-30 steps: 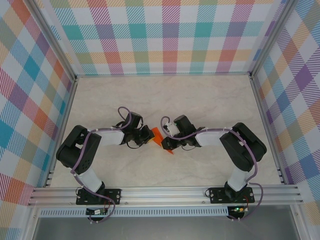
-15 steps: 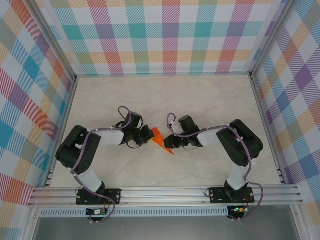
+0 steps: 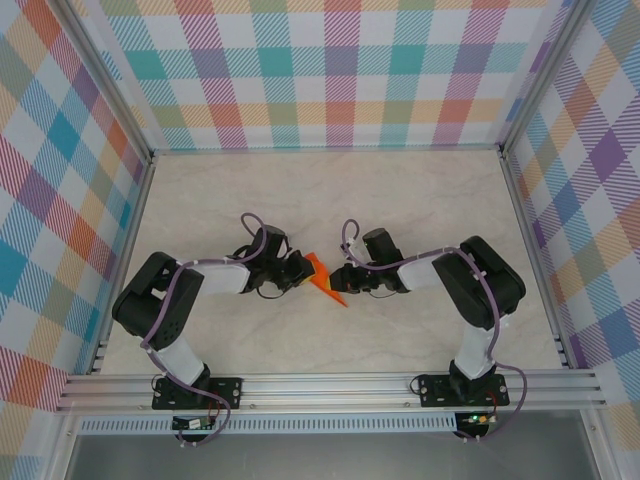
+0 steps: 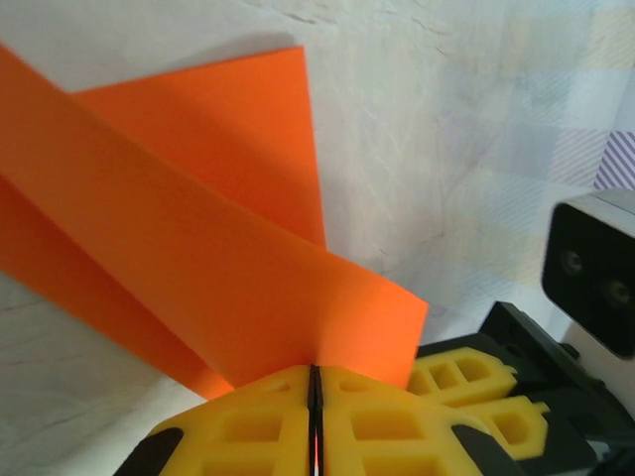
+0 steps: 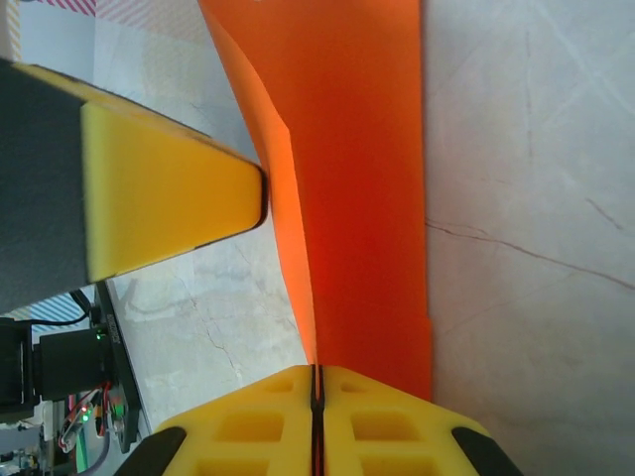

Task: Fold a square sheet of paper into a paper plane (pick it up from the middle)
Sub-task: Fold the wing for the fifth time at the center of the table.

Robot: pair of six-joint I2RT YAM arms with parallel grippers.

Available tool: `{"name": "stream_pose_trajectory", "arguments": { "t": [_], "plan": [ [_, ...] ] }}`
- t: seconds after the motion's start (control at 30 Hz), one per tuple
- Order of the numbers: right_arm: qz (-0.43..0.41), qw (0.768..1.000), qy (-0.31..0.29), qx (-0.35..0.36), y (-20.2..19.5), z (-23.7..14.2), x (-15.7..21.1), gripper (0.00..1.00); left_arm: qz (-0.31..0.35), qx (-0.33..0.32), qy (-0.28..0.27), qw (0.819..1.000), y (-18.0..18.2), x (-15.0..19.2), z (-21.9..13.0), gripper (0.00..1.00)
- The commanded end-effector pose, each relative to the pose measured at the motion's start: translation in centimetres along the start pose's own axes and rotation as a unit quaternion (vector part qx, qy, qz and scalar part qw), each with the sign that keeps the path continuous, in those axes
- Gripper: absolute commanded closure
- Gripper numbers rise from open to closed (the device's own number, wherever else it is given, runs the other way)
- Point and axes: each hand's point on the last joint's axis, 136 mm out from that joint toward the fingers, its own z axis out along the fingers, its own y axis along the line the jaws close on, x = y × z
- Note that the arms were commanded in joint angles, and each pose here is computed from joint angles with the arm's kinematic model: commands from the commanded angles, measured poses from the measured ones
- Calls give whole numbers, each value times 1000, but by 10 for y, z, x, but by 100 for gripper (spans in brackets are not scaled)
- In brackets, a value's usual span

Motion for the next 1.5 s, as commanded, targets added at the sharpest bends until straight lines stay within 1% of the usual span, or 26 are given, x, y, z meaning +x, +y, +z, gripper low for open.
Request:
{"name": "stream_pose_trajectory", "arguments": {
  "t": [0.0,0.3,0.5,0.67,0.93,1.17,1.47],
  "plan": [
    [19,1000,11,-13,-1,2,2,91,15,21,7,1000,-9,6,3,91],
    [37,999,20,1,-9,5,3,90,8,8,18,1000,0,12,11,92],
    [40,999,29,-2,-9,6,4,90,10,6,24,1000,0,16,14,92],
    [41,999,33,-3,-9,7,5,89,5,-6,27,1000,10,22,17,93],
    [29,999,41,4,-8,6,6,86,6,-23,15,1000,15,18,15,93],
    [19,999,45,6,-5,4,3,84,12,-34,18,999,17,16,17,94],
    [8,999,47,10,-1,-1,4,79,16,-30,20,999,15,15,21,94]
  ]
}}
